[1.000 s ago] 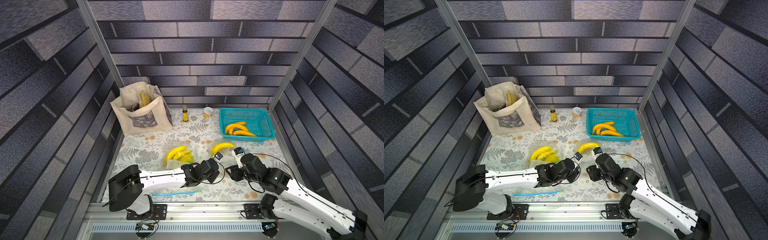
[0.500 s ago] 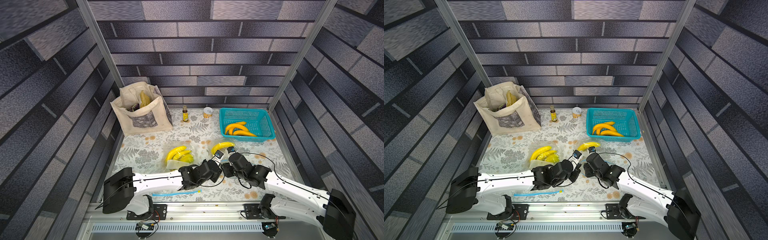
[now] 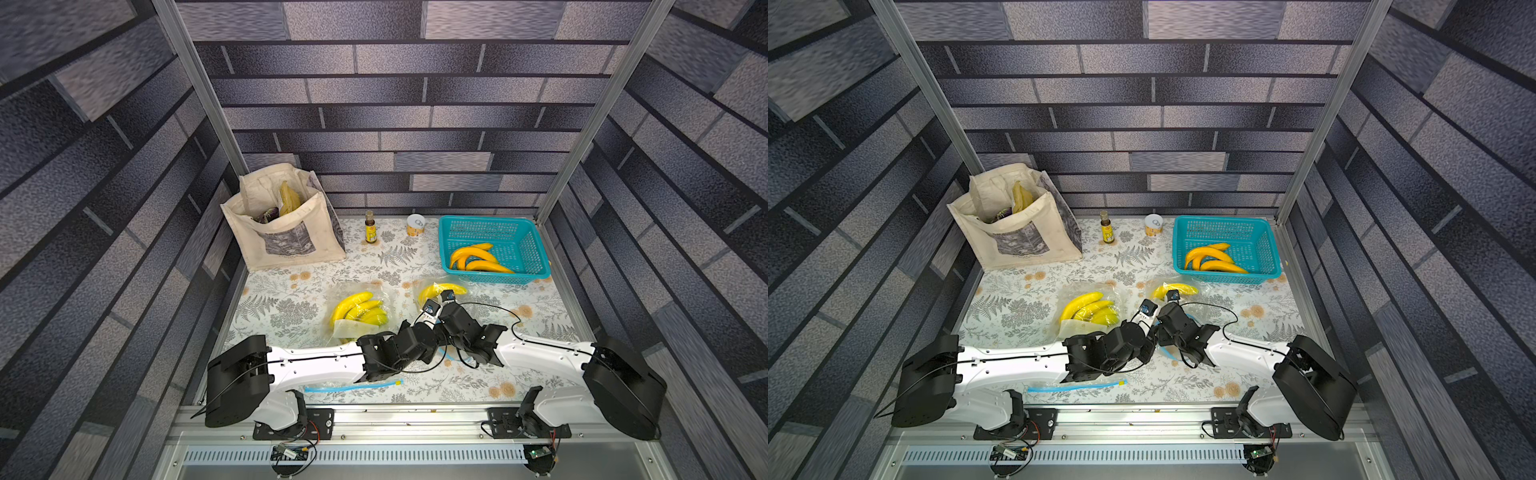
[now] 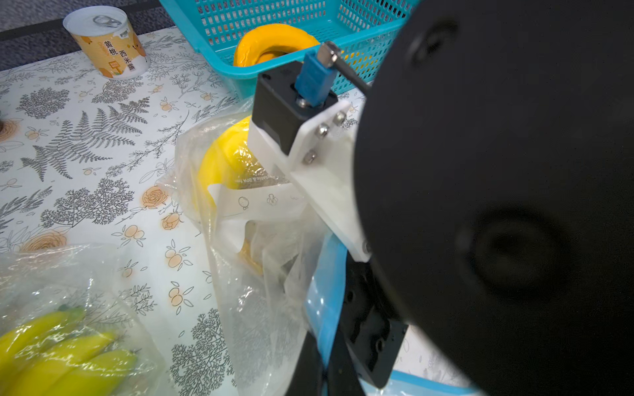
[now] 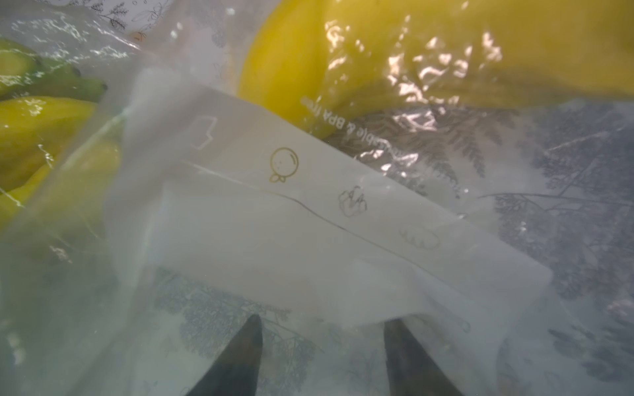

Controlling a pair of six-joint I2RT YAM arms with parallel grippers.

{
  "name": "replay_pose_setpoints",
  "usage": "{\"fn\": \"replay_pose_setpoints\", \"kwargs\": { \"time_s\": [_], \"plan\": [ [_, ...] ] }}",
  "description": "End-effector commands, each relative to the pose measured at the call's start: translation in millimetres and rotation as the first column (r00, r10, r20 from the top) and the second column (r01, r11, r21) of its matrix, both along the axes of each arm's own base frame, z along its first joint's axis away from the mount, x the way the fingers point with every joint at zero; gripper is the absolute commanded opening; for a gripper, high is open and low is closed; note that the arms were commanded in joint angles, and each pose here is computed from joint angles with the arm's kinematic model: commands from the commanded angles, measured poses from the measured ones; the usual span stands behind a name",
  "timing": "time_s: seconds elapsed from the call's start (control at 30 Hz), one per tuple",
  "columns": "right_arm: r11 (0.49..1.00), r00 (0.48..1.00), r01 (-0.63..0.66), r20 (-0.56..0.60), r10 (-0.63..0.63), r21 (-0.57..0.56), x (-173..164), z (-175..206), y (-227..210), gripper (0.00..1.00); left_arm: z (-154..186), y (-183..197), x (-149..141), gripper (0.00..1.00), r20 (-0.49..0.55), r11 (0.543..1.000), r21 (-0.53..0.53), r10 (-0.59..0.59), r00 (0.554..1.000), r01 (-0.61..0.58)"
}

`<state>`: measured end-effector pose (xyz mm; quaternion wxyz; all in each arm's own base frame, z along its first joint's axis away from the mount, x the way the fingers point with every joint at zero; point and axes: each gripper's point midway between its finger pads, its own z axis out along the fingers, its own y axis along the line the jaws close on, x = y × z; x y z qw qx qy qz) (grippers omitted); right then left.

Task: Open the zip-top bag and take out the banana
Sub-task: Pick up the banana from the zipper food storage bag.

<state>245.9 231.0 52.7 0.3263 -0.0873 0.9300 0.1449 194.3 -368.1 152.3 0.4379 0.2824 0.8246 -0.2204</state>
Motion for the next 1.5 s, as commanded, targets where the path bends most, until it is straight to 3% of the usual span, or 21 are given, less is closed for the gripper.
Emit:
{"fn": "replay_pose_setpoints", "kwargs": {
  "time_s": [0.0, 0.13, 0.33, 0.5, 0.77, 1.0, 1.17, 1.4, 1.47],
  "plan": [
    [0.995, 0.996, 0.038, 0.082, -0.045, 0.089, 21.5, 12.9, 19.6, 0.62, 3.9, -9.5, -7.7, 0.06, -0.016, 0.997, -0.076, -0.017, 1.000, 0.016],
    [0.981, 0.992, 0.050, 0.106, -0.071, 0.189, 30.2, 10.3, 33.9, 0.62, -3.3, -7.6, -10.2, 0.06, -0.037, 0.996, -0.086, 0.002, 0.999, -0.005],
    [0.978, 0.990, 0.059, 0.118, -0.084, 0.201, 41.9, 8.0, 45.6, 0.63, -15.3, 6.4, -8.8, 0.06, -0.054, 0.994, -0.093, 0.061, 0.997, -0.066],
    [0.990, 0.991, 0.038, 0.124, -0.055, 0.139, 53.2, 2.6, 56.6, 0.63, -14.9, 14.2, -8.7, 0.07, -0.060, 0.988, -0.127, 0.075, 0.995, -0.082],
    [0.987, 0.994, 0.101, 0.059, -0.094, -0.122, 70.0, -27.1, 47.7, 0.46, -10.6, 13.8, -9.1, 0.07, -0.066, 0.982, -0.164, 0.079, 0.995, -0.089],
    [0.993, 0.992, 0.091, 0.094, -0.083, -0.081, 83.7, -32.3, 61.2, 0.42, -11.0, 20.9, -11.4, 0.08, -0.076, 0.979, -0.178, 0.086, 0.993, -0.098],
    [0.997, 0.995, -0.020, 0.097, 0.027, -0.075, 83.1, -31.1, 77.3, 0.19, -11.3, 40.0, -6.4, 0.09, -0.069, 0.972, -0.177, 0.147, 0.987, -0.157],
    [0.988, 0.985, -0.117, 0.115, 0.128, -0.102, 70.1, -20.2, 69.3, 0.01, -20.3, 69.4, 4.3, 0.11, -0.099, 0.955, -0.171, 0.229, 0.968, -0.243],
    [0.981, 0.980, -0.162, 0.102, 0.172, -0.106, 62.7, -18.7, 69.4, 0.00, -21.3, 74.6, 7.7, 0.12, -0.100, 0.953, -0.151, 0.249, 0.963, -0.262]
  ]
}}
